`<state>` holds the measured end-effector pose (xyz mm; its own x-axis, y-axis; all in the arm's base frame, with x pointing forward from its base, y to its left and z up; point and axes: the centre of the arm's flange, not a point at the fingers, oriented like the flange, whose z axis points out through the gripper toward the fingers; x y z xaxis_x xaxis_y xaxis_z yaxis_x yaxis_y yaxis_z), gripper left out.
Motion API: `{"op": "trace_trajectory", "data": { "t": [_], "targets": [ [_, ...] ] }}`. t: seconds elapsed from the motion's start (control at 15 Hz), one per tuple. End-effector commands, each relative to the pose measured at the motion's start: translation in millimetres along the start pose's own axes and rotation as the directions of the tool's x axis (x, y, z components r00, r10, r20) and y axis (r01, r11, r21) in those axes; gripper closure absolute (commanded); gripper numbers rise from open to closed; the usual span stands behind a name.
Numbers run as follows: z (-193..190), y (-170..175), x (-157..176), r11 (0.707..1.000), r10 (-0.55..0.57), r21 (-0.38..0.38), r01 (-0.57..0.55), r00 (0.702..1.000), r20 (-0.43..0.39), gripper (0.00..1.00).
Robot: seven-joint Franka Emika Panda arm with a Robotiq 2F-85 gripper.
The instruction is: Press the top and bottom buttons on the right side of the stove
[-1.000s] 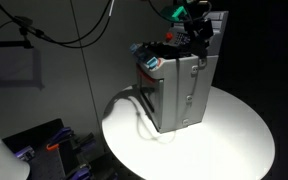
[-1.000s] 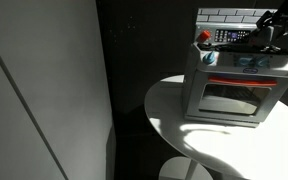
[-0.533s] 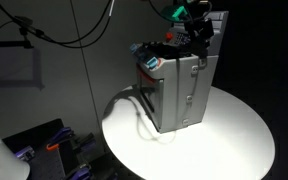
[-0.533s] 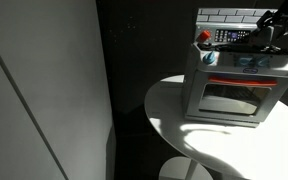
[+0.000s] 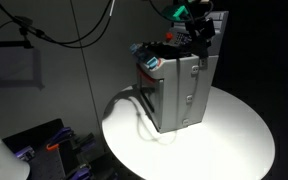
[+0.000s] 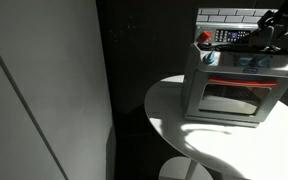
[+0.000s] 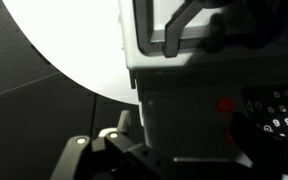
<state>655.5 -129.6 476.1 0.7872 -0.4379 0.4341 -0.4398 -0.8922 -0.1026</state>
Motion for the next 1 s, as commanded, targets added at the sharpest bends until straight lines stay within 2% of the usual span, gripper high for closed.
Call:
{"op": "trace_trajectory", "data": {
  "t": [0.0, 0.93],
  "targets": [
    [-0.2, 0.8, 8.3, 1.000, 0.016, -0.010, -0.016, 1.000, -0.021, 0.00],
    [11.9, -10.0, 18.0, 1.000, 0.005, -0.021, -0.006, 0.999, -0.033, 0.00]
  ]
}}
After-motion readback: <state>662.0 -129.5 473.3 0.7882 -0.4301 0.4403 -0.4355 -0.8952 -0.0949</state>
